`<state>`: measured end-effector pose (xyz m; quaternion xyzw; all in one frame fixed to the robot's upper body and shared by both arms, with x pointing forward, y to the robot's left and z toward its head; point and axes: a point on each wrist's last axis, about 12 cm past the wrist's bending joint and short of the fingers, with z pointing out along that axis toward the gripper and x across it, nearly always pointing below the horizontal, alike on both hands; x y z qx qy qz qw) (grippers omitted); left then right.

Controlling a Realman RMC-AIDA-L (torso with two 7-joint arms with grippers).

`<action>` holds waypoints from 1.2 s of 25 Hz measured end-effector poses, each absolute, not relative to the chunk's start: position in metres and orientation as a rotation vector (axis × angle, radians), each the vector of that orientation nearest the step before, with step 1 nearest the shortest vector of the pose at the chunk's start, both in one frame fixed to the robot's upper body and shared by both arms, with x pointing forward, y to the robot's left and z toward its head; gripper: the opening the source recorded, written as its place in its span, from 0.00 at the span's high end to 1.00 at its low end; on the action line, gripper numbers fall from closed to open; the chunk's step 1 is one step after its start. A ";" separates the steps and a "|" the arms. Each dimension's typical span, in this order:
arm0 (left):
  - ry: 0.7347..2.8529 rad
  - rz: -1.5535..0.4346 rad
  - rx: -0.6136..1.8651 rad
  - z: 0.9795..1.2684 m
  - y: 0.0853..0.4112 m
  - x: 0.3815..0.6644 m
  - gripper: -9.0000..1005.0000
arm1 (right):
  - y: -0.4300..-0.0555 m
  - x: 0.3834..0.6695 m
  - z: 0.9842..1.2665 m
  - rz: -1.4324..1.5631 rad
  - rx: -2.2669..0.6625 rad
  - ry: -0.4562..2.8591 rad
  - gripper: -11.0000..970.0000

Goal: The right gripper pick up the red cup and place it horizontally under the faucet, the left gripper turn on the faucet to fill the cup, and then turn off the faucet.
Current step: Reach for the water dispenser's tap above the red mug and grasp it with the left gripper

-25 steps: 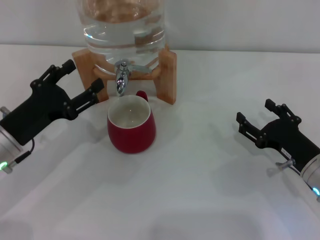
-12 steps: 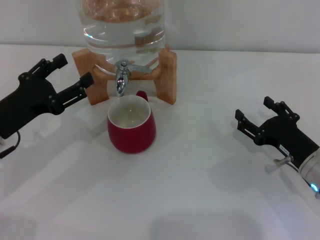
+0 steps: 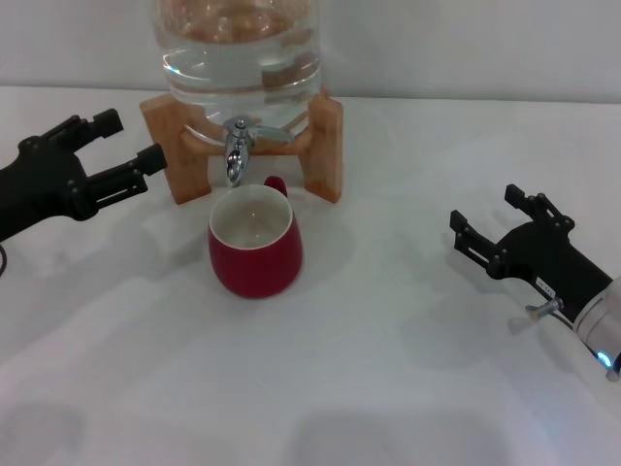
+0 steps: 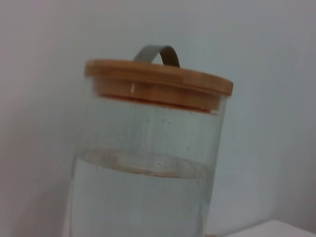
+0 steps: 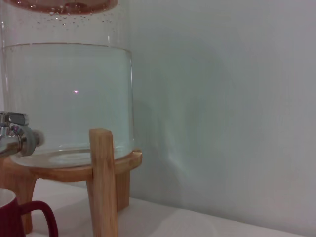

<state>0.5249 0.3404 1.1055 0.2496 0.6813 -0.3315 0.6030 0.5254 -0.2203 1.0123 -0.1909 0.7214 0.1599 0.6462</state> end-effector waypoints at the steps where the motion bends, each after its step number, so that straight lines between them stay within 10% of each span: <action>1: 1.598 -0.780 0.588 1.109 0.341 0.526 0.12 | -0.220 0.526 1.012 0.364 -0.435 1.641 0.14; 30: 1.774 -0.850 0.844 1.162 0.308 0.576 0.12 | -0.217 0.529 1.016 0.372 -0.442 1.628 0.14</action>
